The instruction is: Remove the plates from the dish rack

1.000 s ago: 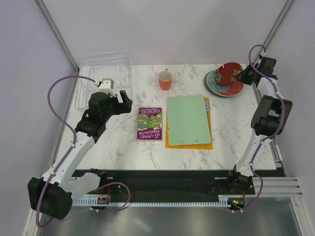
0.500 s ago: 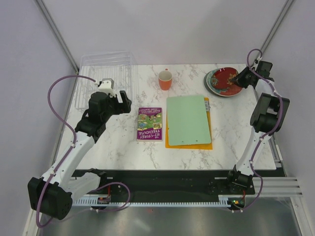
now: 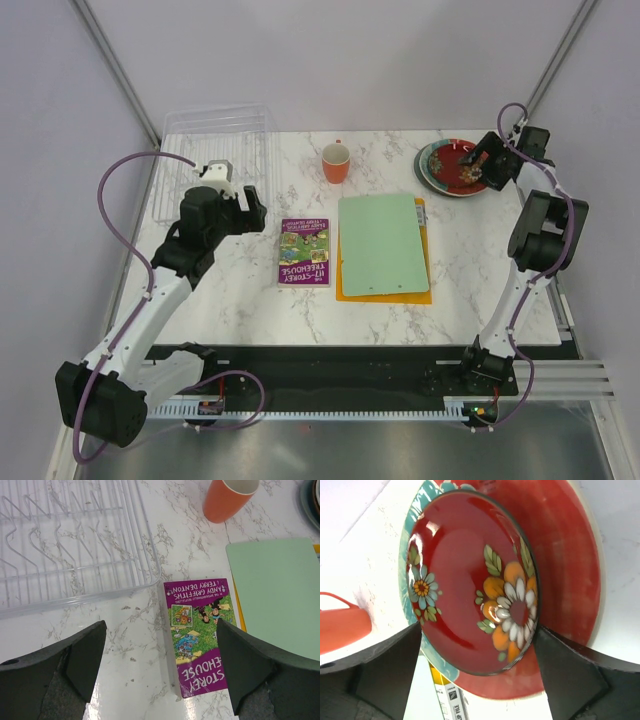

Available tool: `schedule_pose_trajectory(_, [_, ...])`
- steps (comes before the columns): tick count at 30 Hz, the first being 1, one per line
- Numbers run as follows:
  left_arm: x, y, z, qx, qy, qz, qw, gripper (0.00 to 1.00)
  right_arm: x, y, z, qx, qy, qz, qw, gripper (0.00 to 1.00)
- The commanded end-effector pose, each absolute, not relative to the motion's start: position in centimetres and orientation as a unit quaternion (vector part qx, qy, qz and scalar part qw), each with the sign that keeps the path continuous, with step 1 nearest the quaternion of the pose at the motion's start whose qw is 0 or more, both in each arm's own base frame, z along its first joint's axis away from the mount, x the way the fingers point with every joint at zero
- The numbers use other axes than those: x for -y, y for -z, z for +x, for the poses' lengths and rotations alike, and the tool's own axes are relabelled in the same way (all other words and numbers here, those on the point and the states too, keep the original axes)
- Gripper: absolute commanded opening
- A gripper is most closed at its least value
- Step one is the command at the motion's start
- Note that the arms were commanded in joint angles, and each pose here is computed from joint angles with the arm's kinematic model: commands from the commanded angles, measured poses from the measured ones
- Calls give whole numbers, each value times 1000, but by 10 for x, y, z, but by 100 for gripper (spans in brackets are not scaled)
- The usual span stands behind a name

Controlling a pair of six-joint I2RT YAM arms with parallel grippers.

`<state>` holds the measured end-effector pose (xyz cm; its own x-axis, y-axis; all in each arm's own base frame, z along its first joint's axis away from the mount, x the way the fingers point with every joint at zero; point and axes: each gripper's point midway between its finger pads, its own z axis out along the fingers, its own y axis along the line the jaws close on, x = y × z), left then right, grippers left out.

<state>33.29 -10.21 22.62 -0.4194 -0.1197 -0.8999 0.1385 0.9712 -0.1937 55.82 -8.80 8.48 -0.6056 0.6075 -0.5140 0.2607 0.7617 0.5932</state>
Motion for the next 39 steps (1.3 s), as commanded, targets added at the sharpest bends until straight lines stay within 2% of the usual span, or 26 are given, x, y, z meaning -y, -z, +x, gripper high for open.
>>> schedule_pose_trajectory(1, [99, -249, 334, -821, 109, 21, 560, 96, 99, -108, 545, -874, -188, 239, 380, 98])
schedule_pose_trajectory(7, [93, -241, 330, -834, 89, 23, 544, 100, 110, -144, 519, -881, -112, 219, 405, 98])
schedule_pose_trajectory(8, [88, -241, 330, -837, 77, 17, 541, 100, 106, -169, 512, -875, -102, 207, 424, 98])
schedule_pose_trajectory(10, [86, -242, 328, -836, 72, 16, 543, 100, 100, -180, 497, -877, -86, 195, 432, 98])
schedule_pose_trajectory(11, [83, -244, 328, -836, 66, 12, 545, 100, 98, -209, 487, -867, -68, 179, 459, 98])
schedule_pose_trajectory(13, [82, -247, 324, -834, 68, 13, 548, 100, 74, -212, 471, -872, -60, 154, 460, 98])
schedule_pose_trajectory(14, [82, -250, 323, -832, 69, 12, 551, 100, 54, -236, 460, -864, -53, 127, 484, 98])
schedule_pose_trajectory(16, [80, -254, 319, -827, 70, 5, 557, 100, 31, -228, 438, -870, -43, 100, 480, 98])
schedule_pose_trajectory(17, [79, -255, 318, -827, 71, 4, 558, 100, 10, -249, 426, -858, -40, 75, 507, 98])
schedule_pose_trajectory(18, [77, -256, 316, -826, 70, 1, 560, 100, 4, -235, 412, -864, -34, 71, 497, 98])
schedule_pose_trajectory(20, [74, -261, 311, -822, 69, -4, 566, 100, -11, -254, 390, -846, -38, 60, 528, 98])
schedule_pose_trajectory(21, [74, -261, 309, -821, 69, -5, 567, 100, -13, -240, 377, -851, -41, 63, 521, 98])
schedule_pose_trajectory(23, [66, -262, 305, -816, 59, -23, 575, 100, -22, -261, 358, -823, -55, 52, 564, 98])
schedule_pose_trajectory(24, [62, -263, 304, -814, 55, -31, 578, 100, -24, -245, 347, -825, -59, 47, 560, 98])
schedule_pose_trajectory(26, [55, -264, 302, -809, 48, -57, 583, 100, -28, -263, 329, -793, -69, 42, 604, 98])
schedule_pose_trajectory(28, [55, -264, 299, -805, 55, -69, 586, 100, -29, -257, 312, -785, -73, 37, 614, 98])
schedule_pose_trajectory(39, [41, -262, 276, -787, 49, -79, 610, 100, -28, -254, 302, -780, -68, 47, 620, 98])
